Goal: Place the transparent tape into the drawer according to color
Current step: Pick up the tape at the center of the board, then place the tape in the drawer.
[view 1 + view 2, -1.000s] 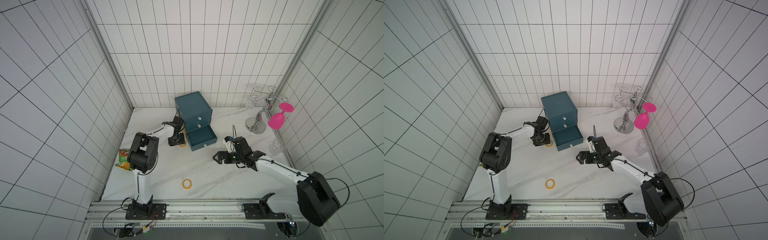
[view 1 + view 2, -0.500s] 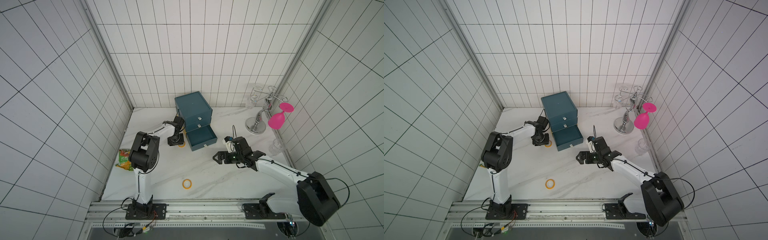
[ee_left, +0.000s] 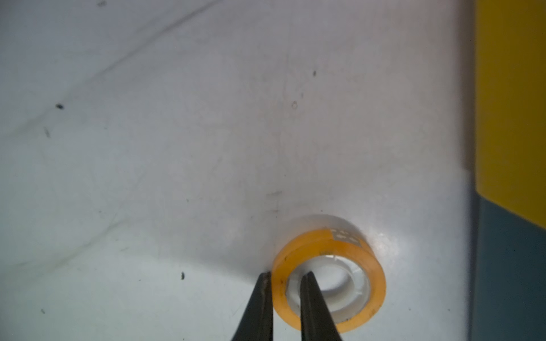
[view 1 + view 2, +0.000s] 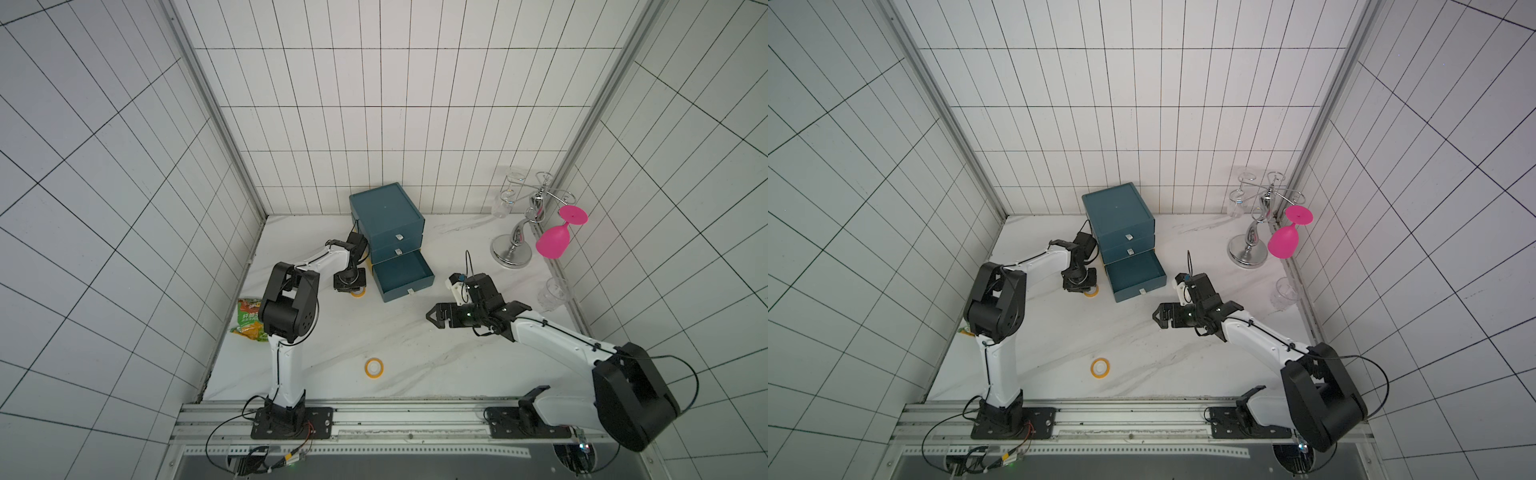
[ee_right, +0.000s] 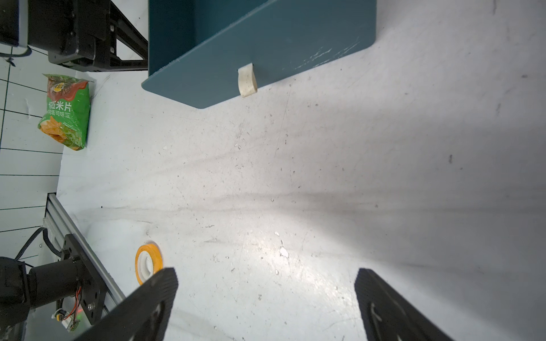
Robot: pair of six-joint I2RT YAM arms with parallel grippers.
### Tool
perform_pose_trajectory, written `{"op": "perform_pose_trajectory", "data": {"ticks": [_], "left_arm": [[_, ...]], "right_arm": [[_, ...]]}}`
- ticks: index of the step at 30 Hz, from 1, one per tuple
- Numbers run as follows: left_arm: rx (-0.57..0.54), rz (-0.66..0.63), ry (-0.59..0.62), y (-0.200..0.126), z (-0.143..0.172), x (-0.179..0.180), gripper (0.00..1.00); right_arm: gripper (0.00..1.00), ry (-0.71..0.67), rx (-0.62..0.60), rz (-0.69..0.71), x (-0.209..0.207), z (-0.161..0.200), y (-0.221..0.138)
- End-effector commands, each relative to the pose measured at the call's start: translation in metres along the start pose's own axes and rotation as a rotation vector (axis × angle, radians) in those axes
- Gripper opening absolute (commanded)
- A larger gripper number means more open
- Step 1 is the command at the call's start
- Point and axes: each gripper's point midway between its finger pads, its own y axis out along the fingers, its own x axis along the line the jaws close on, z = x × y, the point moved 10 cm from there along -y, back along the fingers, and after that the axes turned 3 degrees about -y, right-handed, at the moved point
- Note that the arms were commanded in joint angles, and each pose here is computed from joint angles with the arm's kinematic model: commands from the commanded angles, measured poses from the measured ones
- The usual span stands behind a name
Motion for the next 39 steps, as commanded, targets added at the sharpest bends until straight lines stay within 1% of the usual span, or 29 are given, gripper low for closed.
{"op": "perform_pose_trajectory", "data": {"ticks": [1, 5, 8, 15, 27, 30, 39], "left_arm": [[0.097, -0.043, -0.005, 0.021, 0.016, 0.008, 0.00], [0.043, -0.019, -0.030, 0.004, 0.015, 0.010, 0.00], [-0.010, 0.012, -0.048, -0.014, 0.016, 0.011, 0.00], [-0.094, 0.064, -0.035, -0.055, 0.024, 0.004, 0.00], [-0.195, 0.188, 0.036, -0.109, 0.047, -0.038, 0.00], [-0.220, 0.229, 0.032, -0.113, 0.044, -0.049, 0.00], [-0.243, 0.289, 0.044, -0.103, 0.029, -0.082, 0.00]], "right_arm": [[0.99, 0.006, 0.010, 0.001, -0.003, -0.001, 0.000], [0.99, 0.007, 0.006, 0.006, -0.003, 0.000, -0.001], [0.99, 0.009, 0.004, 0.011, -0.004, 0.001, -0.001], [0.99, 0.014, -0.004, 0.017, -0.005, 0.002, -0.003], [0.99, 0.023, -0.036, 0.030, -0.005, 0.006, -0.011], [0.99, 0.027, -0.041, 0.034, -0.006, 0.008, -0.013], [0.99, 0.029, -0.060, 0.037, -0.006, 0.009, -0.019]]}}
